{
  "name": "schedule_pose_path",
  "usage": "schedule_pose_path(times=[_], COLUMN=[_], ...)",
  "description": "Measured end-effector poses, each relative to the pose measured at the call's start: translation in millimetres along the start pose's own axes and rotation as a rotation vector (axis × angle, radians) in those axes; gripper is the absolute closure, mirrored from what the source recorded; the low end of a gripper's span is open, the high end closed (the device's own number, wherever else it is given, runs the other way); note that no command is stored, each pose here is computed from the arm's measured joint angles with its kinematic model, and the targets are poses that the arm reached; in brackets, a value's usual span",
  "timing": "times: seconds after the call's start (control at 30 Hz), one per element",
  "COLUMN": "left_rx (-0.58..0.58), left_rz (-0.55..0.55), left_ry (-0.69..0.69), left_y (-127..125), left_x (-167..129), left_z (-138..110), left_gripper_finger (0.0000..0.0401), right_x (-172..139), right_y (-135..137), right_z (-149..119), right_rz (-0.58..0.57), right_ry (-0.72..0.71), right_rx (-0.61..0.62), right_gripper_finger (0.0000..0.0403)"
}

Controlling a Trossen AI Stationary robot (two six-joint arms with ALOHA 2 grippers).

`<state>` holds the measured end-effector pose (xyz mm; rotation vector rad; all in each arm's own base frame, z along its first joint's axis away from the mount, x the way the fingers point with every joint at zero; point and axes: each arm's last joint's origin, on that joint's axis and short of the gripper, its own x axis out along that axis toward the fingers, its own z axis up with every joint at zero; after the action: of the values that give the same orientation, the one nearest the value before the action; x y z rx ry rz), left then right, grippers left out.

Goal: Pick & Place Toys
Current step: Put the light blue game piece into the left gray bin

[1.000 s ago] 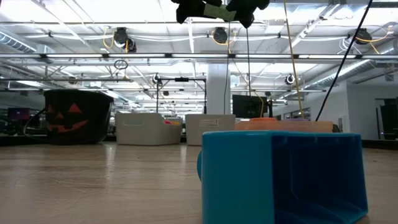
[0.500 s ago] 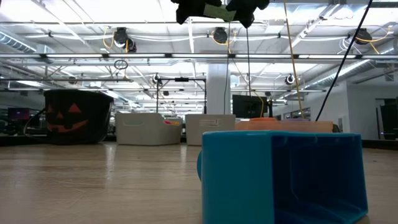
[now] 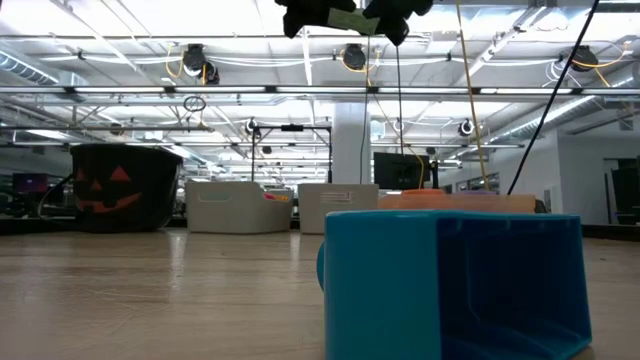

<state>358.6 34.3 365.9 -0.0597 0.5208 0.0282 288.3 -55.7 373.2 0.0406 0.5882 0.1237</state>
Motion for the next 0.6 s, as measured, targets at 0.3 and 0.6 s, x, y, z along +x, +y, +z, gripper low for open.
schedule_pose_path(times=[0.3, 0.6], left_rx=[-0.005, -0.033], left_rz=[-0.007, 0.018], left_ry=[-0.003, 0.036], left_y=[-1, 8], left_x=[0, -4], left_z=[0, -3], left_gripper_finger=[0.0262, 0.0262], right_x=[-1, -22], right_y=[-3, -7], right_z=[-1, -4], right_rz=[-0.003, -0.096], right_ry=[0.006, 0.021], right_rx=[0.043, 0.028], right_gripper_finger=[0.02, 0.0177])
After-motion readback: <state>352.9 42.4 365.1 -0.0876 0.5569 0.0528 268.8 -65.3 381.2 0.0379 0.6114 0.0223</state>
